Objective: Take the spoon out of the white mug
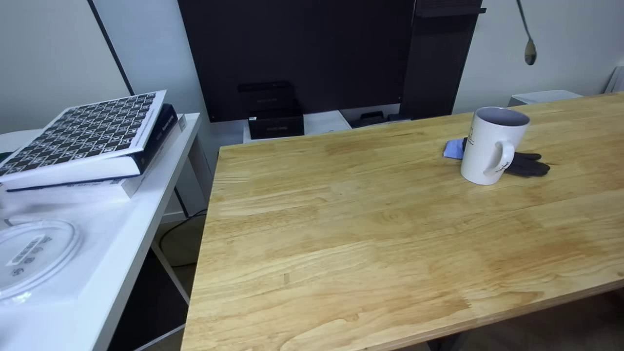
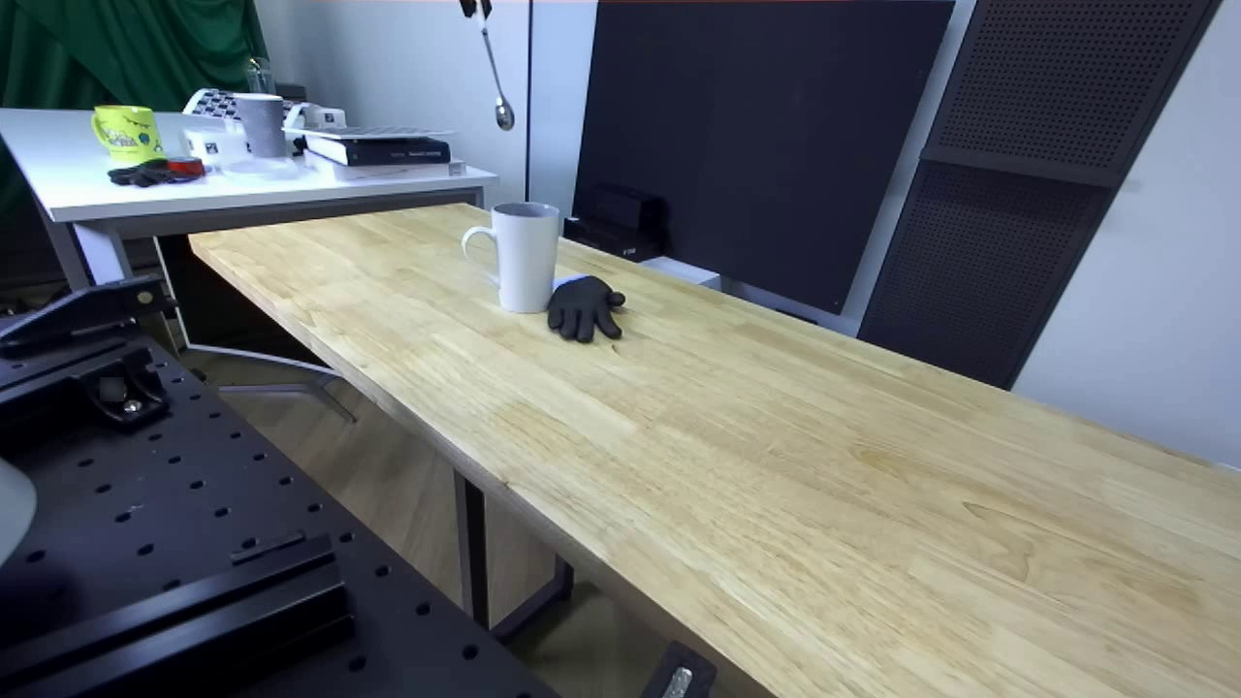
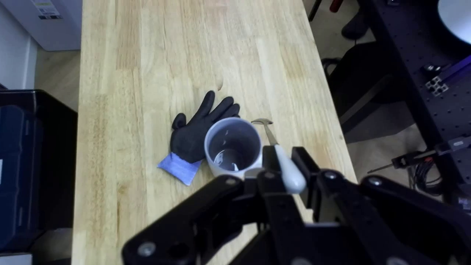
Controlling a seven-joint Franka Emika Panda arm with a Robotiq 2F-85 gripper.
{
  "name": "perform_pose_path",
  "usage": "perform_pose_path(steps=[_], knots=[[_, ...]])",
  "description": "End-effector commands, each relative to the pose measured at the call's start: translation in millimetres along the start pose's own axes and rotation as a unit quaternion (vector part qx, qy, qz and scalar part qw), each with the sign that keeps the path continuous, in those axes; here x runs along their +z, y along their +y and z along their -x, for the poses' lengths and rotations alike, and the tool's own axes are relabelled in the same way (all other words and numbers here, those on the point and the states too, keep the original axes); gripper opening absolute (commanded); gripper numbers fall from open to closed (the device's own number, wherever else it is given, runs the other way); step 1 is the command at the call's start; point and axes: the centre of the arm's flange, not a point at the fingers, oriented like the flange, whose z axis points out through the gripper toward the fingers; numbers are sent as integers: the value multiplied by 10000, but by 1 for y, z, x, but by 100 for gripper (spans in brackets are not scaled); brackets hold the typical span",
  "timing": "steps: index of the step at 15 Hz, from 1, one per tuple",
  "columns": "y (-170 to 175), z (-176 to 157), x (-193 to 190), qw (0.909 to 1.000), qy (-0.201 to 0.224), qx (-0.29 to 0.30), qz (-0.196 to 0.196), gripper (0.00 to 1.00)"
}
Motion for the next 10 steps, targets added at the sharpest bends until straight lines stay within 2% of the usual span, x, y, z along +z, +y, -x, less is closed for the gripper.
perform_pose_path(steps=[1, 3, 6, 10], knots=[[-22, -3, 16, 9963, -793, -311, -122, 4], [-33, -6, 34, 9917, -1208, -385, -236, 4], [-49, -9, 65, 9840, -1592, -558, -569, 4], [-59, -6, 104, 9776, -1752, -726, -916, 4]])
